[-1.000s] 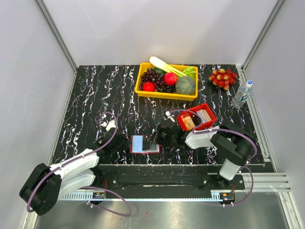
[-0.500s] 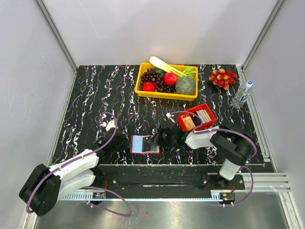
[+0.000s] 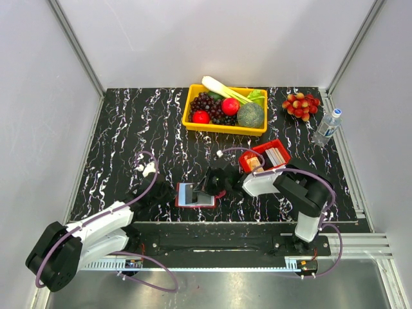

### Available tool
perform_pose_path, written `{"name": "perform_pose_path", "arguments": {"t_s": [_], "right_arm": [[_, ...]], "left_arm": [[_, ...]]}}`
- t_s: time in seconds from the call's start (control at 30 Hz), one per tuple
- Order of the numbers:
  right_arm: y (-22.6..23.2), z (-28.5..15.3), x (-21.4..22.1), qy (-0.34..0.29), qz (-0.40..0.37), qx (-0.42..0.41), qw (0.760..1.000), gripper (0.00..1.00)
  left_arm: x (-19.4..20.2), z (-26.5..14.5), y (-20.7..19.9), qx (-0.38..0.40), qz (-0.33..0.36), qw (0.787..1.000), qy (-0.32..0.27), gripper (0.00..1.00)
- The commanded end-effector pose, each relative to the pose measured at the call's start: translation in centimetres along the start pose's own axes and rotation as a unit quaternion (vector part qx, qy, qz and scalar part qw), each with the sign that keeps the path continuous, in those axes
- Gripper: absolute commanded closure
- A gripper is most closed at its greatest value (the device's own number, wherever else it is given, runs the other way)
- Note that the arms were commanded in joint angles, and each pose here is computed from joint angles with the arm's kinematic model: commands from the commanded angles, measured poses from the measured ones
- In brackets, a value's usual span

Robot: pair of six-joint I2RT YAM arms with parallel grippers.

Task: Put the credit cards into the card holder
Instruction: Insert the credit card into the card holder.

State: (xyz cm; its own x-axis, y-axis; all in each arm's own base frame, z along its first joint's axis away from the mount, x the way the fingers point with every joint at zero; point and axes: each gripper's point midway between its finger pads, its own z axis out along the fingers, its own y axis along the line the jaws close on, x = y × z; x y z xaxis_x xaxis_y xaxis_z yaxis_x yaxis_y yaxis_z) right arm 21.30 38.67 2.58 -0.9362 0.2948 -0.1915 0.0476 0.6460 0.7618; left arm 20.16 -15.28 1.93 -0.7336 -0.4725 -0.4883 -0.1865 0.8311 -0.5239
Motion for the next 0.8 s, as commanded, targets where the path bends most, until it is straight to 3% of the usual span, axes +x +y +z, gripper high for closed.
{"name": "perform_pose_path", "arguments": {"t_s": [0.0, 0.1, 0.4, 0.77], "right_arm": [[-2.7, 1.3, 2.5, 0.069, -0.025, 0.054, 0.996, 0.96], [-2.6, 1.3, 3.0, 0.082, -0.031, 0.048, 0.995, 0.87], [-1.4, -2.5, -0.7, -0.013, -0.083, 0.073, 0.994, 0.57], [0.1, -0.6, 0.7, 0.028, -0.09, 0.037, 0.995, 0.58]], "left_arm": [[-0.6, 0.1, -1.1, 0.023, -0.009, 1.0, -0.013, 1.0], [-0.7, 0.0, -1.2, 0.022, -0.007, 1.0, -0.012, 1.0], [-0.8, 0.0, -1.1, 0.019, -0.005, 1.0, -0.014, 1.0], [-0.8, 0.0, -1.4, 0.025, -0.004, 1.0, -0.013, 1.0]]}}
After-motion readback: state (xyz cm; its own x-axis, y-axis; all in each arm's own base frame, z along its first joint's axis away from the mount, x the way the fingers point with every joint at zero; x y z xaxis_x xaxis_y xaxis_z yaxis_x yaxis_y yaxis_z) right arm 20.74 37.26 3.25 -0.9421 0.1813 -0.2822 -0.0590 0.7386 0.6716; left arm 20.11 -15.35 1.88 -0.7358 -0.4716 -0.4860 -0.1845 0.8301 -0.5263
